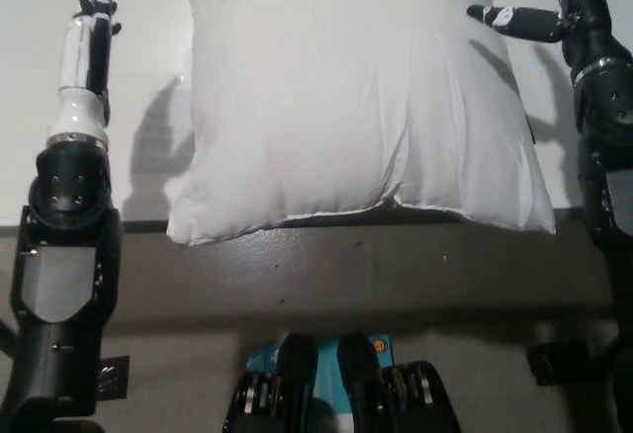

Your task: The robot uses both hands to lift the pillow and then drops it on the table

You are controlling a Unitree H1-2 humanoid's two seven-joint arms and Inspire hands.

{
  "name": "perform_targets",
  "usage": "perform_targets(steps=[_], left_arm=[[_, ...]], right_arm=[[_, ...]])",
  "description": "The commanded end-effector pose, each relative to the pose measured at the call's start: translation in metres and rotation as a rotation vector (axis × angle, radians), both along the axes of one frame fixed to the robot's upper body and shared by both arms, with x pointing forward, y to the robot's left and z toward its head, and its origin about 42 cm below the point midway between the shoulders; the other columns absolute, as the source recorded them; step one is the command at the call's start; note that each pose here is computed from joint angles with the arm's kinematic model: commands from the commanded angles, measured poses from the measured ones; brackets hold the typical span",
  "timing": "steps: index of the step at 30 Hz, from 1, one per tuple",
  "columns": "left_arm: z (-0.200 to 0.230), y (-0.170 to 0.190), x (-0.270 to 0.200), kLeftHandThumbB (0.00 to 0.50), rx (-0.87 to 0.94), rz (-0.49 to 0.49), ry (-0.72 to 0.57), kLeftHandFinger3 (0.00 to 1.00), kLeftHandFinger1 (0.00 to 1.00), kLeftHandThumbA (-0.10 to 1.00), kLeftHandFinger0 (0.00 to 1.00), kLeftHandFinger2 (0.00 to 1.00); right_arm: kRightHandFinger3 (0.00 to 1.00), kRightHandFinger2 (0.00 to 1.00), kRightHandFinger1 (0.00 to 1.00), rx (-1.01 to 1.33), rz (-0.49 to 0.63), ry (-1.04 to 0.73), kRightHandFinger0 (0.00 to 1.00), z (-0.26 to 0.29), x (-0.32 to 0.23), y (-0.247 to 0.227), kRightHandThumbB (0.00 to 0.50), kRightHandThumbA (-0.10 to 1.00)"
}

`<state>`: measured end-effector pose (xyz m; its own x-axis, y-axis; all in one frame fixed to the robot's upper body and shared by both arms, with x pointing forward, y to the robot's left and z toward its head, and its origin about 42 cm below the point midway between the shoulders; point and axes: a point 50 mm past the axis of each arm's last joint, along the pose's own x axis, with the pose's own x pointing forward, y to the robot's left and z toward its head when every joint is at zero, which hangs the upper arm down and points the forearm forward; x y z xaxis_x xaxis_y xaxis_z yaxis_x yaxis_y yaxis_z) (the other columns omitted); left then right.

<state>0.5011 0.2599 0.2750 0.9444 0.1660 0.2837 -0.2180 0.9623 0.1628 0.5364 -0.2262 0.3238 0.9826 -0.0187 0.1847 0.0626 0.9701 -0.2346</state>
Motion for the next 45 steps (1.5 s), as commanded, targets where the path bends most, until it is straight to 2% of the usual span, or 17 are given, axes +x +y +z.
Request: perform_targets(steps=[1,4,5,11,13,15,19,23,26,27,28,32,34,37,41,43,45], left_arm=[[-0.019,-0.005,0.004,0.137,-0.027,0.028,-0.019,1.00,1.00,1.00,1.00,1.00],[-0.032,-0.006,0.005,0.115,-0.030,0.029,0.001,1.00,1.00,1.00,1.00,1.00],[-0.050,-0.007,0.006,0.107,-0.035,0.026,0.034,1.00,1.00,1.00,1.00,1.00],[-0.083,-0.015,0.006,0.113,-0.081,0.012,0.086,1.00,1.00,1.00,1.00,1.00],[-0.096,-0.021,0.007,0.133,-0.123,-0.002,0.112,1.00,1.00,1.00,1.00,1.00],[-0.102,-0.025,0.007,0.128,-0.129,-0.012,0.124,1.00,1.00,1.00,1.00,1.00],[-0.111,-0.035,0.008,0.147,-0.135,-0.022,0.139,1.00,1.00,1.00,1.00,1.00],[-0.106,-0.043,0.011,0.152,-0.143,-0.037,0.136,1.00,1.00,1.00,1.00,1.00],[-0.097,-0.047,0.014,0.146,-0.149,-0.056,0.110,1.00,1.00,1.00,1.00,1.00],[-0.090,-0.053,0.017,0.117,-0.153,-0.071,0.098,1.00,1.00,1.00,1.00,1.00],[-0.086,-0.058,0.020,0.113,-0.162,-0.084,0.091,1.00,1.00,1.00,1.00,1.00],[-0.067,-0.076,0.027,0.139,-0.168,-0.123,0.079,1.00,1.00,1.00,1.00,1.00],[-0.051,-0.094,0.033,0.185,-0.182,-0.145,0.072,1.00,1.00,1.00,1.00,1.00],[-0.036,-0.117,0.034,0.187,-0.216,-0.175,0.060,1.00,1.00,1.00,1.00,1.00],[-0.035,-0.117,0.034,0.190,-0.216,-0.174,0.061,1.00,1.00,1.00,1.00,1.00],[-0.028,-0.148,0.032,0.155,-0.157,-0.213,0.049,1.00,1.00,1.00,1.00,1.00],[-0.030,-0.157,0.029,0.169,-0.136,-0.215,0.064,1.00,1.00,1.00,1.00,1.00]], right_arm=[[1.00,1.00,1.00,0.066,-0.027,-0.017,1.00,0.001,0.004,-0.006,0.255,1.00],[1.00,1.00,1.00,0.086,-0.038,0.000,1.00,-0.004,0.005,-0.008,0.244,1.00],[1.00,1.00,1.00,0.116,-0.056,0.015,1.00,-0.012,0.004,-0.010,0.244,1.00],[1.00,1.00,1.00,0.126,-0.076,0.044,1.00,-0.039,0.002,-0.019,0.208,1.00],[1.00,1.00,1.00,0.169,-0.102,0.091,1.00,-0.055,0.002,-0.023,0.240,1.00],[1.00,1.00,1.00,0.191,-0.126,0.129,1.00,-0.066,0.001,-0.024,0.264,1.00],[1.00,1.00,1.00,0.234,-0.159,0.200,1.00,-0.090,0.001,-0.028,0.262,1.00],[1.00,1.00,1.00,0.252,-0.169,0.254,1.00,-0.108,0.001,-0.030,0.240,1.00],[1.00,1.00,1.00,0.264,-0.160,0.266,1.00,-0.111,0.003,-0.028,0.254,1.00],[1.00,1.00,1.00,0.260,-0.155,0.261,1.00,-0.111,0.001,-0.025,0.273,1.00],[1.00,1.00,1.00,0.258,-0.154,0.261,1.00,-0.111,0.001,-0.023,0.276,1.00],[1.00,1.00,1.00,0.272,-0.149,0.260,1.00,-0.108,0.004,-0.017,0.263,1.00],[1.00,1.00,1.00,0.288,-0.141,0.257,1.00,-0.108,0.006,-0.011,0.224,1.00],[1.00,1.00,1.00,0.263,-0.145,0.255,1.00,-0.108,0.008,-0.006,0.245,1.00],[1.00,1.00,1.00,0.262,-0.144,0.253,1.00,-0.108,0.009,-0.005,0.244,1.00],[1.00,1.00,1.00,0.258,-0.133,0.253,1.00,-0.113,0.009,0.003,0.237,1.00],[1.00,1.00,1.00,0.250,-0.124,0.260,1.00,-0.115,0.010,0.008,0.232,1.00]])
